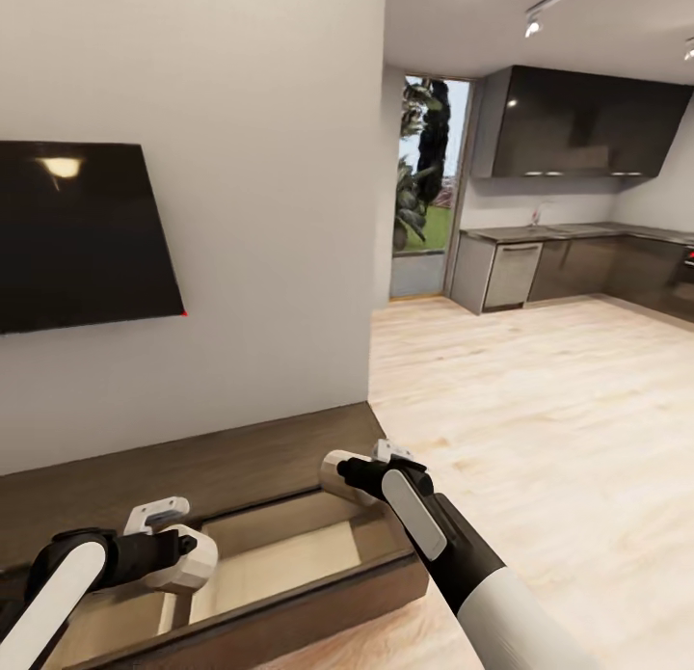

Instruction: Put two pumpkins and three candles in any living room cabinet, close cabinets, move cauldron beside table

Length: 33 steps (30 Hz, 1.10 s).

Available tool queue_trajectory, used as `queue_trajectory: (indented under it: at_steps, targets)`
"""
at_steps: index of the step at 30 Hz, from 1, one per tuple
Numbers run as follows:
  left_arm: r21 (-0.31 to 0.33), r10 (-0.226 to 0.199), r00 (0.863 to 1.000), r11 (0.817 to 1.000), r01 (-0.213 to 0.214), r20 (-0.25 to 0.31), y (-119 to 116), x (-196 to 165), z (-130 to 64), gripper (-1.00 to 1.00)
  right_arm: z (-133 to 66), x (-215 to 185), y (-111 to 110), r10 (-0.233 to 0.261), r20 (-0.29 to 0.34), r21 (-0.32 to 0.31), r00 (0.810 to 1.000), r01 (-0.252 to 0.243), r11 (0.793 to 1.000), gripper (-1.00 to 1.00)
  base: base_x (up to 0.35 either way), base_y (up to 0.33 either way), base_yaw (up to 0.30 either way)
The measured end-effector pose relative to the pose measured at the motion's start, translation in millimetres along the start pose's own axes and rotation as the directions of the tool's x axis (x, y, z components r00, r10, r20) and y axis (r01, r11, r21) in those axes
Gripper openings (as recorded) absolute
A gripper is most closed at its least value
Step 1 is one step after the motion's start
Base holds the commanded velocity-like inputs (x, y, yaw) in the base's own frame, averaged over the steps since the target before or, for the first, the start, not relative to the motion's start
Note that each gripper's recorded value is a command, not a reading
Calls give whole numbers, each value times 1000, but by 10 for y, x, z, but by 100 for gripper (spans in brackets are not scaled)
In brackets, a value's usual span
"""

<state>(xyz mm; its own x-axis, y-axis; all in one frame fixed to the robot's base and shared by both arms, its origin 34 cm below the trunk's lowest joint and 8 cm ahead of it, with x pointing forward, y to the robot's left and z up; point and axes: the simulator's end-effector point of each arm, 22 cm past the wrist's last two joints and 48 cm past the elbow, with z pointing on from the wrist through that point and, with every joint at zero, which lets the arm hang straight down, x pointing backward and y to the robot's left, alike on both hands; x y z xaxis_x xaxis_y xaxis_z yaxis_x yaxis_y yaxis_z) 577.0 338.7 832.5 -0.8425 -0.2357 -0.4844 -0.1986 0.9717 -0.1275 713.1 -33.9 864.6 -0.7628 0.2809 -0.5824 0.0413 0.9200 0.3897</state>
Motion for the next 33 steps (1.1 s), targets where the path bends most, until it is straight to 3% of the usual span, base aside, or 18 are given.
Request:
queue_trajectory:
  at_steps: [13, 23, 33]
  targets:
    - [1, 1, 1000, 1000, -1, 8, -4, -23, -29, -100, -32, -28, 26, -2, 7, -3, 1000, 2, 1000, -100, 5, -34, 268]
    - [4, 6, 1000, 1000, -6, 12, -25, -24, -46, -100, -58, -49, 40, -4, 13, -4, 1000, 4, 1000, -100, 114, -197, 263]
    - [4, 8, 1000, 1000, -8, 13, -30, -26, -52, -100, -68, -59, 31, -5, 15, -5, 1000, 5, 1000, -100, 223, -123, 28]
